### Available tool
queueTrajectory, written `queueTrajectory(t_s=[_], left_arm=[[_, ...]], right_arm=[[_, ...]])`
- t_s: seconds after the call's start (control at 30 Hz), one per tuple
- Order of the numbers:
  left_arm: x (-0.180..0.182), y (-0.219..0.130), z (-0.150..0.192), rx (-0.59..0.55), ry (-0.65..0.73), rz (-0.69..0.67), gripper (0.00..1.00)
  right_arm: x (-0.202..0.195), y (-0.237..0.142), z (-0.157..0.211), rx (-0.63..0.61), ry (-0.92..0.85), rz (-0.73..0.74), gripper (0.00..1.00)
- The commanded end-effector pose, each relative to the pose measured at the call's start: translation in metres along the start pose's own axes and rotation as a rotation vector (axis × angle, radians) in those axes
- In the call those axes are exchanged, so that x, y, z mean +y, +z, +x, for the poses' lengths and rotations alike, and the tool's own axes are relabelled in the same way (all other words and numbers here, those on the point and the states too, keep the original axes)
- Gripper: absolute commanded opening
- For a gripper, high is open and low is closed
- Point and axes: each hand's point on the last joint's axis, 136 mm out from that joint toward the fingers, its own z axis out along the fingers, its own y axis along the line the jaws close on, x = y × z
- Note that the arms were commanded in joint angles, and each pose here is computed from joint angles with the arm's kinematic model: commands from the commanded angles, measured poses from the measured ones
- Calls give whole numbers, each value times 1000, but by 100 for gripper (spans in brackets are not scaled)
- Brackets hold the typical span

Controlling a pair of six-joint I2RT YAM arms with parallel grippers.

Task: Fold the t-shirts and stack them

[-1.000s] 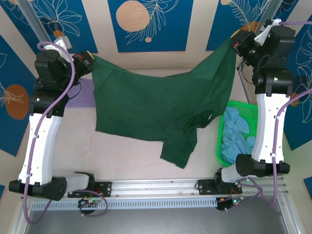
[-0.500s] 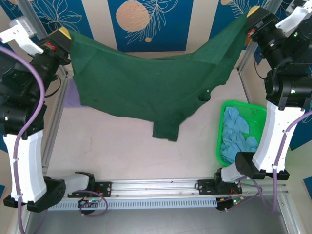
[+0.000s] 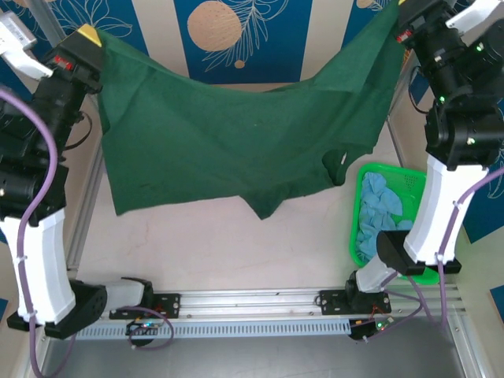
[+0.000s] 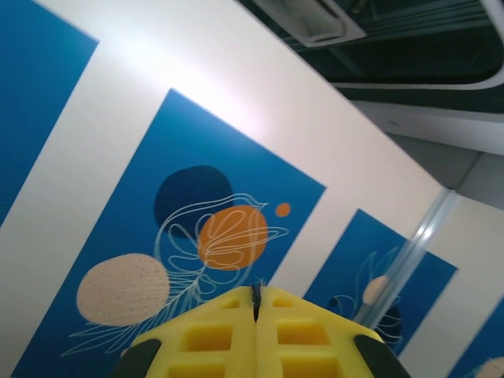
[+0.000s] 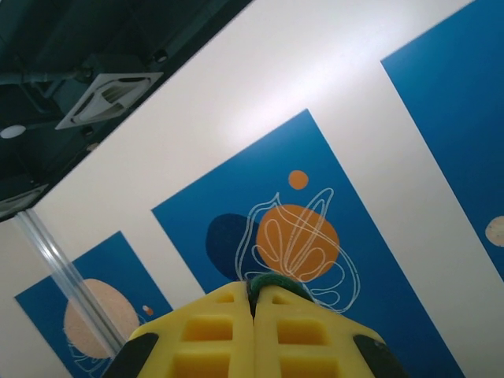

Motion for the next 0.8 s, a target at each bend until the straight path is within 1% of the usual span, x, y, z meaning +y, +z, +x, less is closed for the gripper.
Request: queueTrajectory(t_s=[0.0,0.07,0.1,0.17,0.2,0.27,0.3,0.33,0.37,0.4,0.43,0.47,0.5,0.53,0.57,0.6,0.67,0.73,0.77], left_arm=[[57,48,35,51,-82,-178,0],[98,83,71,134,-135,-252,0],[121,98,93,185,-174,-301,0],[164,130,137,286,-204,-375,0],[190,143,161,331,-230,-435,0],[231,170,200,400,-218,-492,0],[263,176,221,429,-227,-588,0],[292,185,239,443,-236,-638,1],[315,194,253,449,-213,-659,9],[350,188,267,436,-225,-771,33],[376,185,279,431,-263,-830,42],[390,187,287,441,-261,-831,37],[398,182,291,441,-254,-870,44],[397,181,293,446,-263,-874,65],[389,183,291,456,-257,-848,79],[375,183,288,475,-212,-823,85],[350,172,282,524,-99,-826,90],[334,141,288,620,-11,-890,91],[329,121,294,665,4,-936,92]], right_arm=[[-52,48,35,54,14,126,0],[-87,78,70,127,23,190,0],[-109,94,93,169,31,237,0],[-153,120,140,259,62,314,0],[-178,134,169,308,74,352,0],[-223,154,218,370,78,439,0],[-245,163,243,401,86,473,0],[-264,173,267,424,93,491,0],[-281,179,286,434,95,517,5],[-294,183,297,430,101,545,21],[-308,185,310,438,118,565,46],[-317,186,320,455,143,566,60],[-323,182,325,475,179,576,67],[-326,174,325,498,191,603,71],[-327,167,322,517,195,622,73],[-322,158,318,545,205,625,75],[-310,134,315,618,247,656,77],[-296,97,321,712,281,733,77],[-290,79,327,761,296,763,77]])
